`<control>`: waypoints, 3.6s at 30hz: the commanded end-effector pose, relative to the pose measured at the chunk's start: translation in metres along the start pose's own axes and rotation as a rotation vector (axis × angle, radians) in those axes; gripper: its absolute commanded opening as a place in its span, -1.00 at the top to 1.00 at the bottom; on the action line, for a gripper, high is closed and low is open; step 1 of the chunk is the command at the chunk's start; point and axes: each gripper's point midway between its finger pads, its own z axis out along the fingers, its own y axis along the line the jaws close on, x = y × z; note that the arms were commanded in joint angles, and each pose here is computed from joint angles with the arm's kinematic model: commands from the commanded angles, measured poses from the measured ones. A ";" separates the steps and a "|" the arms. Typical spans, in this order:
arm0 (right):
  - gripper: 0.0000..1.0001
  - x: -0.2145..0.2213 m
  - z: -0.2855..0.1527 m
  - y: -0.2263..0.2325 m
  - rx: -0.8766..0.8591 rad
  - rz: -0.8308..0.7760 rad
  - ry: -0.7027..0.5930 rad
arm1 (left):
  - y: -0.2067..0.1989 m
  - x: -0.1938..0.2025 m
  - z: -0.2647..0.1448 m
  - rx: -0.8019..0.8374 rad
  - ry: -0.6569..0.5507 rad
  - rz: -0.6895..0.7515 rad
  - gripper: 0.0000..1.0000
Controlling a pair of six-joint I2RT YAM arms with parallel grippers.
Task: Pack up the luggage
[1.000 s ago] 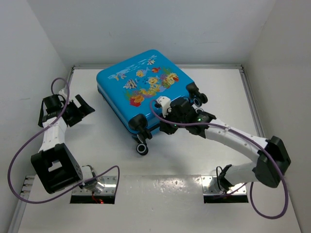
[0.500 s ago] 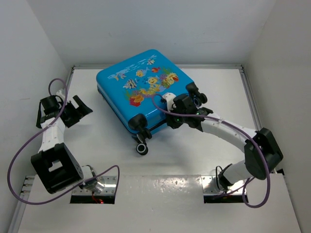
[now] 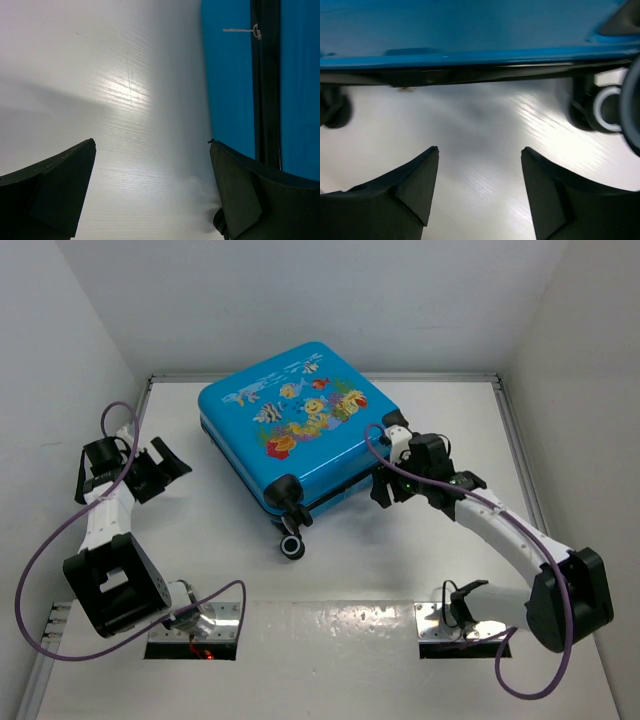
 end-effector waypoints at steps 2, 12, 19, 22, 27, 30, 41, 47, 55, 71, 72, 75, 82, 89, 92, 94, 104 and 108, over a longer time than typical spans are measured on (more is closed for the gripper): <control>-0.39 -0.016 -0.001 0.038 -0.211 0.031 -0.147 | -0.009 -0.004 -0.005 0.059 -0.021 0.023 -0.99; -0.45 -0.035 0.024 0.064 -0.233 0.086 -0.408 | -0.042 -0.015 -0.034 0.183 -0.151 0.075 -0.99; -0.45 -0.044 0.027 0.087 -0.278 0.041 -0.462 | -0.046 -0.001 -0.046 0.198 -0.179 0.105 -0.99; -0.38 -0.042 0.037 0.085 -0.219 0.021 -0.468 | -0.045 0.005 -0.046 0.198 -0.180 0.105 -0.99; -0.28 -0.040 0.049 0.084 -0.181 -0.024 -0.459 | -0.045 0.001 -0.048 0.191 -0.190 0.109 -0.99; -0.20 -0.038 0.054 0.079 -0.151 -0.034 -0.441 | -0.043 0.000 -0.047 0.182 -0.193 0.108 -0.99; 0.55 -0.062 0.050 0.065 -0.122 0.018 -0.537 | -0.038 0.001 -0.043 0.159 -0.182 0.086 -0.99; 1.00 -0.072 0.033 0.072 -0.207 0.019 -0.580 | -0.043 0.002 -0.047 0.162 -0.188 0.090 -0.99; 1.00 -0.059 0.039 0.055 -0.163 0.003 -0.544 | -0.071 -0.002 -0.063 0.221 -0.234 0.212 -0.99; 1.00 -0.059 0.055 0.057 -0.123 -0.197 -0.414 | -0.177 0.079 -0.096 0.332 0.150 0.397 -0.99; 1.00 -0.059 0.057 0.062 -0.133 -0.204 -0.410 | -0.181 0.084 -0.095 0.337 0.171 0.381 -0.99; 1.00 -0.072 0.062 0.074 -0.153 -0.227 -0.437 | -0.178 0.090 -0.086 0.312 0.179 0.313 -0.99; 1.00 -0.088 0.082 0.080 -0.151 -0.229 -0.451 | -0.175 0.030 -0.066 0.354 0.034 0.133 -0.99; 1.00 -0.120 0.098 0.077 -0.137 -0.203 -0.486 | -0.182 -0.016 -0.053 0.375 -0.044 0.082 -0.99; 1.00 -0.128 0.100 0.076 -0.136 -0.185 -0.501 | -0.205 0.003 -0.067 0.405 -0.017 0.174 -0.99; 1.00 -0.128 0.104 0.077 -0.131 -0.159 -0.493 | -0.207 0.014 -0.073 0.384 -0.020 0.196 -0.99; 1.00 -0.144 0.119 0.105 -0.154 -0.155 -0.510 | -0.208 0.097 -0.092 0.348 0.191 0.193 -0.99; 1.00 -0.148 0.120 0.106 -0.155 -0.161 -0.518 | -0.206 0.109 -0.099 0.304 0.287 0.204 -0.99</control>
